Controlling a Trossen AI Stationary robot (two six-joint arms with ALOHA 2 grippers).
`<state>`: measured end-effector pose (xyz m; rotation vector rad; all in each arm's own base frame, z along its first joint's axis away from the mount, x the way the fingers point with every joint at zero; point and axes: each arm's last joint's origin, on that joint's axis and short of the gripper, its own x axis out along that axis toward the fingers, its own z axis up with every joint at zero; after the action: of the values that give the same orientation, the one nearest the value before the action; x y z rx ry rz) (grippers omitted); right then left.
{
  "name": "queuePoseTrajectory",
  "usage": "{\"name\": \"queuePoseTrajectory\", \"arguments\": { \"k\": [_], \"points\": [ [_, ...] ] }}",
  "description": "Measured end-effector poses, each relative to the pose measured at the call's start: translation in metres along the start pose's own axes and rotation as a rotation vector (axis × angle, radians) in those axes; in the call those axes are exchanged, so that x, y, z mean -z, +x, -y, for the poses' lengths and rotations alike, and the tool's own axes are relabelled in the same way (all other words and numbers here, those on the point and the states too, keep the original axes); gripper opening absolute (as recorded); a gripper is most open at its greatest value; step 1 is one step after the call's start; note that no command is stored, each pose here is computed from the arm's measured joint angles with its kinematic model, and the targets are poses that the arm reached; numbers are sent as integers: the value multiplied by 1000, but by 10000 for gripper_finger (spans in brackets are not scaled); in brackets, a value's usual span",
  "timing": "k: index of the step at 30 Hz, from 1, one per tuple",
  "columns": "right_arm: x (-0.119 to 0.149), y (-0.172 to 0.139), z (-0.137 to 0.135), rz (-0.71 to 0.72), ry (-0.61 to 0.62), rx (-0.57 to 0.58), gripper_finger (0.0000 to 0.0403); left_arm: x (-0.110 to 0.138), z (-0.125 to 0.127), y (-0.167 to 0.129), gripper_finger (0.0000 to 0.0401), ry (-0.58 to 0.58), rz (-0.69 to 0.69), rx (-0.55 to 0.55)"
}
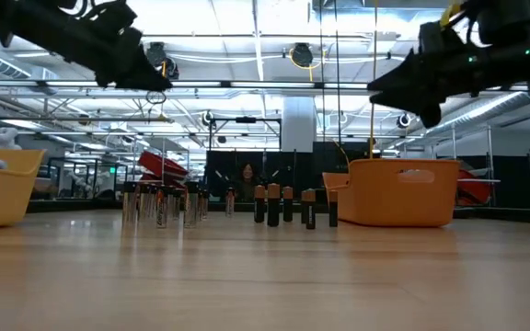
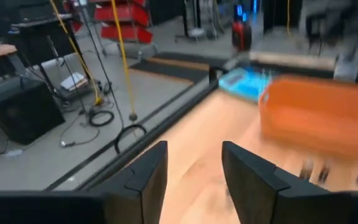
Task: Sort batteries
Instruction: Put the silver black battery into the yellow bin
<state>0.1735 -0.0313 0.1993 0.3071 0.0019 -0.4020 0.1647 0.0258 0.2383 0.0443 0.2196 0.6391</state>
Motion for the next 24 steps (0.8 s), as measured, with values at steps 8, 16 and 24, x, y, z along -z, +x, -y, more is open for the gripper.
{"name": "queuePoseTrajectory", "arguments": {
  "k": [8,16,24],
  "points": [
    [11,16,-8,-20,-121,-29,111,13,-5,20,160,-59,-126,70],
    [3,44,-20,-183,-284,73,170,13,-26,52,164,2,-378,112],
    [-2,49,-35,-164,-377,91,196,21,-33,63,166,38,-575,84]
  ]
}}
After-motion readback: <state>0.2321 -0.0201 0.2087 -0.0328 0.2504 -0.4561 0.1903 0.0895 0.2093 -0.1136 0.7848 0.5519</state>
